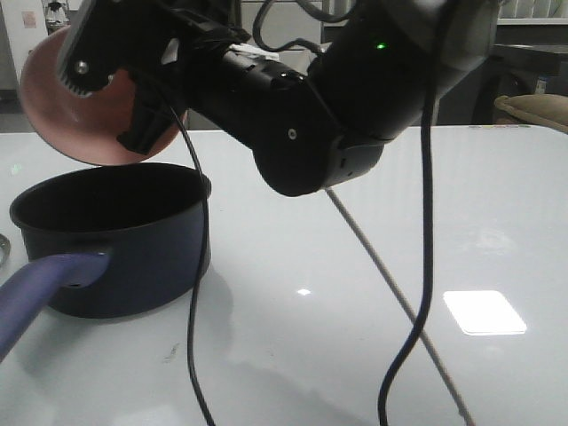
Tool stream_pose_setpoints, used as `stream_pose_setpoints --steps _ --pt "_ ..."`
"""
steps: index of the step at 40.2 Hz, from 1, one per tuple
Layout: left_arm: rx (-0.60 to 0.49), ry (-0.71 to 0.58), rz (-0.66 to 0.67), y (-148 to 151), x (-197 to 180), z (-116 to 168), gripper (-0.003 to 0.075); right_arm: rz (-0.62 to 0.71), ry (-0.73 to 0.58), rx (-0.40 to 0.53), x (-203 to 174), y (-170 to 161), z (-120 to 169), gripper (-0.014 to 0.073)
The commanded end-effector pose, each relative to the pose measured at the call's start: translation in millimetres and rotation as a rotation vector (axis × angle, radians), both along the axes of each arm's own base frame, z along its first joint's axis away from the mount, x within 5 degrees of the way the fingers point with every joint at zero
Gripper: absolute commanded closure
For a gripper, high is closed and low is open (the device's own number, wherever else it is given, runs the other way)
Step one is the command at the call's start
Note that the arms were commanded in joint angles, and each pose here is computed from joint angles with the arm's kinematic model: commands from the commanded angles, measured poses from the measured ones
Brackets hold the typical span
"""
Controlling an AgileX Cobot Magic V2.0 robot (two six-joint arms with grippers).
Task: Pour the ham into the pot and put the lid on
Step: 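Tilt the pink bowl with the right gripper to pour ham into the saucepan, then carry the empty bowl back and lower it onto the table with the right gripper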
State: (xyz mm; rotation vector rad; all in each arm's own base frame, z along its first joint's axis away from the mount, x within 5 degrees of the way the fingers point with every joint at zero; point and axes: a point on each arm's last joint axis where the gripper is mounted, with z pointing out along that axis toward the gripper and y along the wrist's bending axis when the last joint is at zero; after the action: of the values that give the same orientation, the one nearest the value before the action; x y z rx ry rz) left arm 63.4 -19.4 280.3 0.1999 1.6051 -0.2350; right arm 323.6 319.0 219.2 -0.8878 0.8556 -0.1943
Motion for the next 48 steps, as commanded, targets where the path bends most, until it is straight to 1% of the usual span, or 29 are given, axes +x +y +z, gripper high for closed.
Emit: stream_pose_setpoints --steps 1,2,4,6,11,18,22,25,26,32,37,42,48 --pt "-0.034 -0.098 0.014 1.6 -0.6 16.9 0.015 -0.009 0.071 0.272 1.0 -13.5 53.1 0.0458" --pt "-0.034 -0.098 0.014 1.6 -0.6 16.9 0.015 -0.004 0.11 0.299 1.3 -14.7 55.8 0.0458" --pt "-0.034 -0.098 0.014 1.6 -0.6 16.9 0.015 0.013 0.232 0.336 2.3 -15.4 62.6 0.0458" --pt "-0.034 -0.098 0.014 1.6 -0.6 16.9 0.015 0.018 0.328 0.356 3.1 -16.2 69.3 0.0458" --pt "-0.034 -0.098 0.014 1.6 -0.6 16.9 0.015 0.009 0.542 0.369 2.5 -18.2 84.9 0.0458" --pt "-0.034 -0.098 0.014 1.6 -0.6 16.9 0.015 0.03 0.792 0.368 -5.3 -24.3 98.5 0.0458" --pt "-0.034 -0.098 0.014 1.6 -0.6 16.9 0.015 0.048 0.925 0.348 -10.0 -31.2 101.6 0.0458" --pt "-0.034 -0.098 0.014 1.6 -0.6 16.9 0.015 0.064 1.028 0.339 -13.2 -40.4 106.3 0.0458" --pt "-0.034 -0.098 0.014 1.6 -0.6 16.9 0.015 0.067 1.067 0.324 -13.1 -45.2 106.6 0.0458" --pt "-0.034 -0.098 0.014 1.6 -0.6 16.9 0.015 0.056 1.173 0.275 -8.8 -73.1 112.1 0.0458" --pt "-0.034 -0.098 0.014 1.6 -0.6 16.9 0.015 0.009 1.229 0.246 -0.4 -106.0 116.6 0.0458" --pt "-0.034 -0.098 0.014 1.6 -0.6 16.9 0.015 -0.095 1.286 0.247 9.3 -140.7 116.0 0.0458" --pt "-0.034 -0.098 0.014 1.6 -0.6 16.9 0.015 -0.282 1.406 0.304 20.8 -185.2 106.0 0.0458"
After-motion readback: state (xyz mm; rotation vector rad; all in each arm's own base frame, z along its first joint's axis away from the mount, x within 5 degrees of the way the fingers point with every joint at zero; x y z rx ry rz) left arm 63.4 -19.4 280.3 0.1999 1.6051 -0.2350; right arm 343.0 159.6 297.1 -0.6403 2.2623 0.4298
